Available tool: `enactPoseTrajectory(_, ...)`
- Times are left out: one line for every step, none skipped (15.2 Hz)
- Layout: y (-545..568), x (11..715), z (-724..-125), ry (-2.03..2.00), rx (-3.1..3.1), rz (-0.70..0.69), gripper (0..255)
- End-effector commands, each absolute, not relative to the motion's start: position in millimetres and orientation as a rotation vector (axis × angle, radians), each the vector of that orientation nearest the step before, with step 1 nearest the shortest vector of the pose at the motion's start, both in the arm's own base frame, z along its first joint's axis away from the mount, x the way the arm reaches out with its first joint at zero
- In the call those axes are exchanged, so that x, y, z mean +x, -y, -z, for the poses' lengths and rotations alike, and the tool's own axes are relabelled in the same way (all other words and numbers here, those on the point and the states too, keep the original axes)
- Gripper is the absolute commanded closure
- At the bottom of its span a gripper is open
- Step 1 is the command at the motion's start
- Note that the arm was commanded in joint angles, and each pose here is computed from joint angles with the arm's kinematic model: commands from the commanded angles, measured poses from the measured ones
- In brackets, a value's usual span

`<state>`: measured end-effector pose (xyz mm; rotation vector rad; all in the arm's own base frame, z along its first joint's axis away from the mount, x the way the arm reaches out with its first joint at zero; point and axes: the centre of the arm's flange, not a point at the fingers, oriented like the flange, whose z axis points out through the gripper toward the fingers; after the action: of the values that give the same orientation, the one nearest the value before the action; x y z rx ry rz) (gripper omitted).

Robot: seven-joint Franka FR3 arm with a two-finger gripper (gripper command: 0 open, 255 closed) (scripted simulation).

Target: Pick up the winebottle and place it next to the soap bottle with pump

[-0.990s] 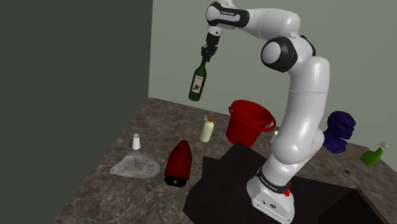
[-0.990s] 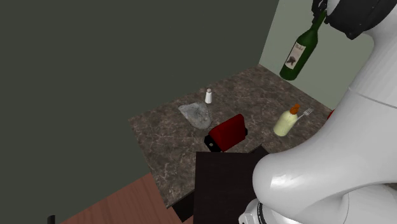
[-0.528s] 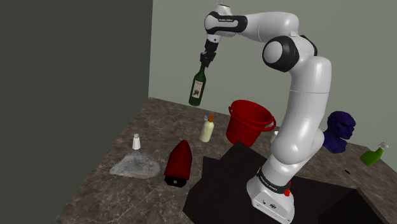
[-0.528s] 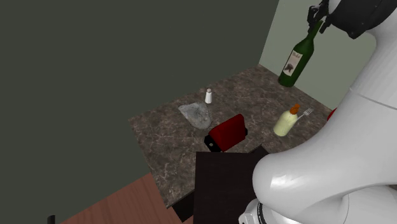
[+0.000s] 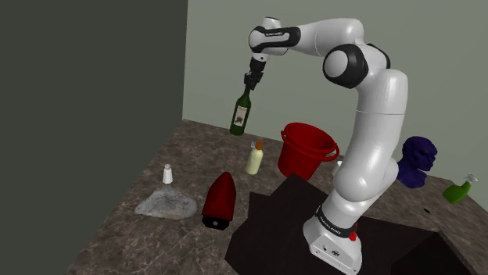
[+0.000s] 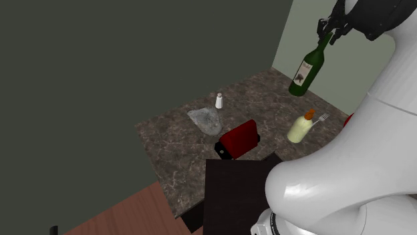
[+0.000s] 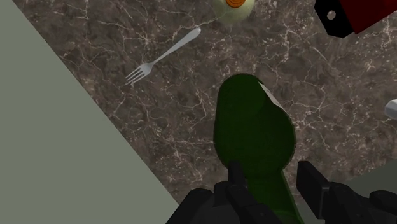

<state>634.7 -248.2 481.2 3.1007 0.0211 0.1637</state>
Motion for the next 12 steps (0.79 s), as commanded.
enactPoseTrajectory(248.7, 635.2, -471.0, -0.021, 3.1, -0.166, 255)
enactPoseTrajectory(248.7, 635.2, -465.7, -0.021, 3.1, -0.166, 255)
enactPoseTrajectory(248.7, 635.2, -460.4, -0.021, 3.1, -0.166, 255)
enactPoseTrajectory(248.7, 635.2, -455.2, -0.021, 3.1, -0.166, 255)
enactPoseTrajectory(248.7, 635.2, -449.9, -0.021, 3.1, -0.166, 255)
enactPoseTrajectory(248.7, 635.2, -444.6, -0.021, 3.1, -0.166, 255)
enactPoseTrajectory(248.7, 635.2, -439.3, -0.021, 3.1, -0.166, 255)
enactPoseTrajectory(248.7, 635.2, -434.0, -0.021, 3.1, -0.166, 255)
enactPoseTrajectory(248.7, 635.2, -428.8, -0.021, 3.1, -0.166, 255)
enactPoseTrajectory(248.7, 635.2, -423.5, -0.021, 3.1, -0.166, 255)
enactPoseTrajectory(248.7, 635.2, -418.2, -0.021, 3.1, -0.166, 255)
enactPoseTrajectory(248.7, 635.2, -412.9, -0.021, 3.1, -0.166, 255)
